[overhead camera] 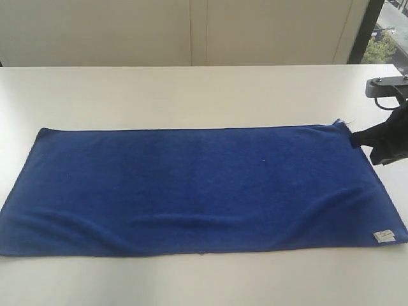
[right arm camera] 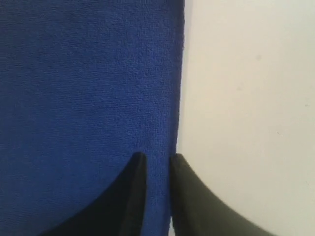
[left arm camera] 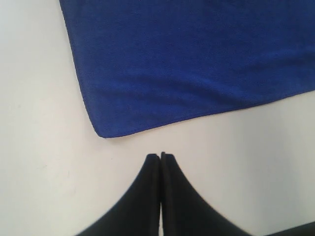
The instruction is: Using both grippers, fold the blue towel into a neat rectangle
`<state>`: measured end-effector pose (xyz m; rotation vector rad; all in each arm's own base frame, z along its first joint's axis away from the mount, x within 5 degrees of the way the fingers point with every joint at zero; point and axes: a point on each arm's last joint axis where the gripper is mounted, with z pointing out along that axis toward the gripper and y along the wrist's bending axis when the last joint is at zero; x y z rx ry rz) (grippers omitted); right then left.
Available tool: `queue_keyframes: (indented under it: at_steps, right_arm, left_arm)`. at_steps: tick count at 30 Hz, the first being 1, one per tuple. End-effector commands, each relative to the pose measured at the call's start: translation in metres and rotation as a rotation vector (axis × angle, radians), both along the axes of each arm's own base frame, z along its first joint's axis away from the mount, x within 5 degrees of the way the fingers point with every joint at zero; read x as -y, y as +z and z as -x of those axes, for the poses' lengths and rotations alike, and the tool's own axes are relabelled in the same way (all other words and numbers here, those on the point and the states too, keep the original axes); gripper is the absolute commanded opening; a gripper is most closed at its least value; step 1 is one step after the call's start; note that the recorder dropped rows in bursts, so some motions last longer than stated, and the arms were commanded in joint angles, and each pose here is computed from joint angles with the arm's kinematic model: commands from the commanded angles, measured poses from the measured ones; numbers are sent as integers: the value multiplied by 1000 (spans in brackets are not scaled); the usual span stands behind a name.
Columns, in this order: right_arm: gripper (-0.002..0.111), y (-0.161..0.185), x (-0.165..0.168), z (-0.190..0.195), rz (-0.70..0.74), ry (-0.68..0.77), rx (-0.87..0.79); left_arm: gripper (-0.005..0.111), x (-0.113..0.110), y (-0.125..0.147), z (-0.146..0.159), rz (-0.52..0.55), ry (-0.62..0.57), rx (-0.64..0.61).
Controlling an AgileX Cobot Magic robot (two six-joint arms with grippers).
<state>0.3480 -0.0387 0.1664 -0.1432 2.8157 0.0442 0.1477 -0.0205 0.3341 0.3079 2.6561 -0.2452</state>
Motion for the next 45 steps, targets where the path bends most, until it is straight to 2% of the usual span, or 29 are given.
queue_keyframes:
  at_steps: [1, 6, 22, 24, 31, 33, 41, 45]
  right_arm:
    - [35, -15, 4, -5, 17, 16, -13]
    - [45, -28, 3, -7, -4, -2, -35]
    - [45, -46, 1, -8, -34, -21, -86]
    - [42, -48, 1, -7, -35, -21, -93]
    - [7, -49, 0, -3, -43, -13, -136]
    - [1, -49, 0, -3, -43, -11, -140]
    - [0, -47, 1, -5, -45, -21, -135]
    - [0, -36, 13, -14, -18, -90, -105]
  left_arm:
    - [0, 1, 0, 3, 12, 1, -7]
    - [0, 1, 0, 3, 12, 1, -7]
    - [0, 1, 0, 3, 12, 1, -7]
    - [0, 1, 0, 3, 12, 1, -7]
    - [0, 1, 0, 3, 12, 1, -7]
    - [0, 1, 0, 3, 12, 1, -7]
    - [0, 1, 0, 3, 12, 1, -7]
    - [0, 1, 0, 3, 12, 1, -7]
